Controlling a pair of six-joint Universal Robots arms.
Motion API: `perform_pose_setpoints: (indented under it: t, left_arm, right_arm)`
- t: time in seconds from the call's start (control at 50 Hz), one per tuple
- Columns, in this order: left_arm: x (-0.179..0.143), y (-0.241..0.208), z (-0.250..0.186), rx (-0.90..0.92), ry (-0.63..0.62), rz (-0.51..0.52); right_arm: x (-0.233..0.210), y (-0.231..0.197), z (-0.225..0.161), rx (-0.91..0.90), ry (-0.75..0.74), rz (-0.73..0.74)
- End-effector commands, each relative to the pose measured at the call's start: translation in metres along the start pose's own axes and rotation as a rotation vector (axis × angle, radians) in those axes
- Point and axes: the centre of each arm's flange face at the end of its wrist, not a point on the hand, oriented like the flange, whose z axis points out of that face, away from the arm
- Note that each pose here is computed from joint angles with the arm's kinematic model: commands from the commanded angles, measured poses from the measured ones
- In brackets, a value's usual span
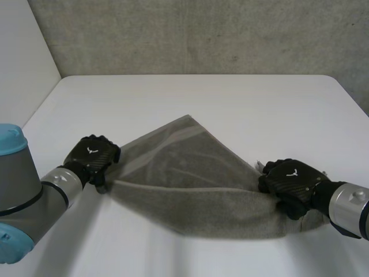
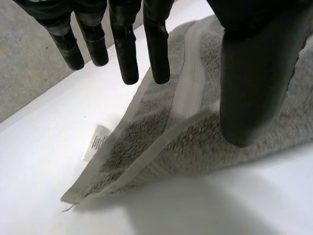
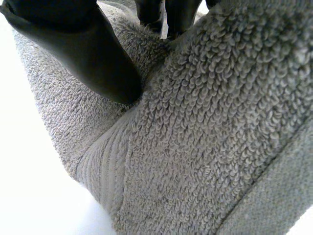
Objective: Fold the towel.
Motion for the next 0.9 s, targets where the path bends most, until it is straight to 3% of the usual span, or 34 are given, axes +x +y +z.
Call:
perform_pose_setpoints:
  t: [0.02, 0.3, 0.46, 0.9]
  left_arm:
    - [0.000, 0.011, 0.006, -0.038, 0.006, -0.001]
    - [0.002, 0.015, 0.006, -0.048, 0.020, -0.006]
    - [0.012, 0.020, 0.011, -0.036, 0.139, -0.029]
    - [0.004, 0.007, -0.004, -0.012, 0.119, -0.036]
  right_arm:
    - [0.009, 0.000, -0.003, 0.003, 0.035, 0.017]
    - [0.014, 0.000, -0.008, 0.007, 0.063, 0.046]
    - [0.014, -0.006, -0.014, 0.020, 0.078, 0.035]
    - [0.013, -0.011, -0.020, -0.040, 0.019, 0.088]
